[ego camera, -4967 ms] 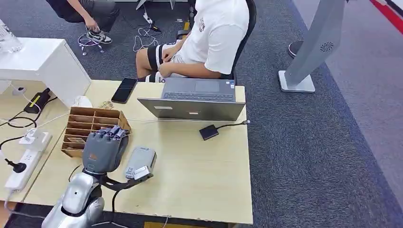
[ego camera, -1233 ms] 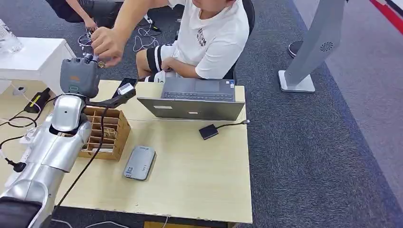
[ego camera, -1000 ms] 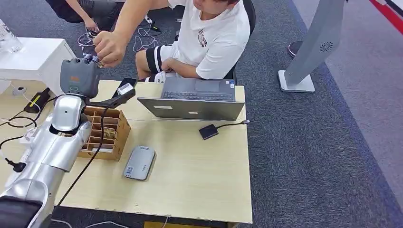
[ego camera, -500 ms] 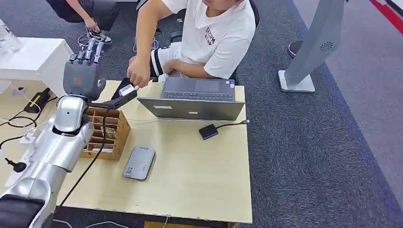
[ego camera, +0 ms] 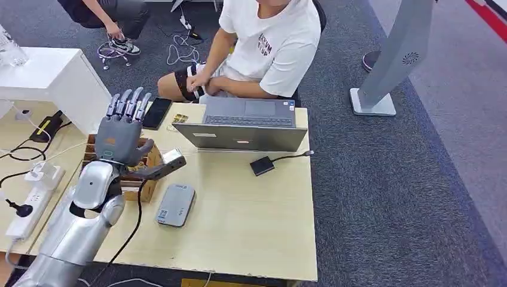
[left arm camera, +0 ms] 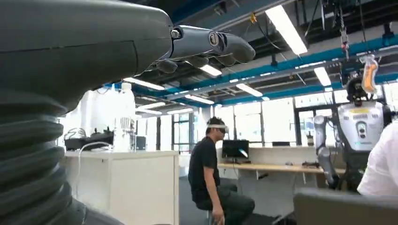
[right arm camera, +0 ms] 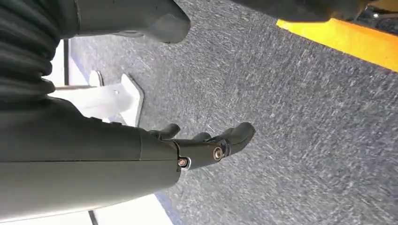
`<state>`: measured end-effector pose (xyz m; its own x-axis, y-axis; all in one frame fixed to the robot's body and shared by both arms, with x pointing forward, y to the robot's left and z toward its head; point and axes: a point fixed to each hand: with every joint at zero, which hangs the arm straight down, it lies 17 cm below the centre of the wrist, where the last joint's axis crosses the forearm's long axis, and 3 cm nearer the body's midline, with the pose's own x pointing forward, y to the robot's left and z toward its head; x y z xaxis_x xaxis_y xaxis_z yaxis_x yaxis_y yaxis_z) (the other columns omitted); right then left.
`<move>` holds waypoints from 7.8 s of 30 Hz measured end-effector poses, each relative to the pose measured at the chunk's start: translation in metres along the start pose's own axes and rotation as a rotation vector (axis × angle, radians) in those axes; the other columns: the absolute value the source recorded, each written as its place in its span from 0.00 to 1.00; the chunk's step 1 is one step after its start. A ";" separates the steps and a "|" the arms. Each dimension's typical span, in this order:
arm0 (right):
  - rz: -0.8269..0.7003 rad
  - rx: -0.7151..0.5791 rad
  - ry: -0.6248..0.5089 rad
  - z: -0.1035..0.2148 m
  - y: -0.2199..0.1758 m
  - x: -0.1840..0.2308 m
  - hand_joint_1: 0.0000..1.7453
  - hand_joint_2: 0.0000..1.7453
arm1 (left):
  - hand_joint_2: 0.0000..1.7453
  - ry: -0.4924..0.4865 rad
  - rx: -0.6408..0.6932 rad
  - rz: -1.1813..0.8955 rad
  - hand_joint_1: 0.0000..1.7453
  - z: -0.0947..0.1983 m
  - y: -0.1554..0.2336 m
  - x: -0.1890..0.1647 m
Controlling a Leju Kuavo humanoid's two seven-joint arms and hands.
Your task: Pass the card to the sensor for recognition and then transmit it.
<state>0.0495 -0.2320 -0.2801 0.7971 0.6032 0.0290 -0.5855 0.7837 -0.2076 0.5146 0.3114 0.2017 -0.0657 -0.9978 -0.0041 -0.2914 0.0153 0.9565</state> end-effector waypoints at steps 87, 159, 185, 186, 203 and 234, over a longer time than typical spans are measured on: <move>-0.013 -0.011 -0.010 0.001 0.003 0.003 0.00 1.00 | 1.00 0.273 -0.292 -0.002 0.00 0.130 -0.102 -0.073; 0.011 -0.017 -0.014 0.001 0.002 0.004 0.00 1.00 | 1.00 0.311 -0.308 -0.033 1.00 0.144 -0.108 -0.088; 0.012 0.014 -0.034 0.004 0.012 0.010 0.00 1.00 | 1.00 0.150 0.110 0.033 1.00 0.031 0.045 -0.047; 0.019 0.019 -0.039 0.004 0.013 0.011 0.00 1.00 | 1.00 0.156 0.137 0.019 1.00 0.021 0.052 -0.051; 0.062 0.037 -0.048 0.003 0.010 0.013 0.00 1.00 | 1.00 0.349 0.074 -0.200 1.00 -0.082 0.042 -0.133; 0.078 0.030 -0.056 0.002 0.007 0.012 0.00 1.00 | 1.00 0.378 0.068 -0.183 0.00 -0.071 0.018 -0.149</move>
<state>0.0542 -0.2187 -0.2792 0.7398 0.6693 0.0683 -0.6505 0.7375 -0.1817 0.5870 0.4558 0.2403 0.3437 -0.9376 -0.0523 -0.3293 -0.1725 0.9283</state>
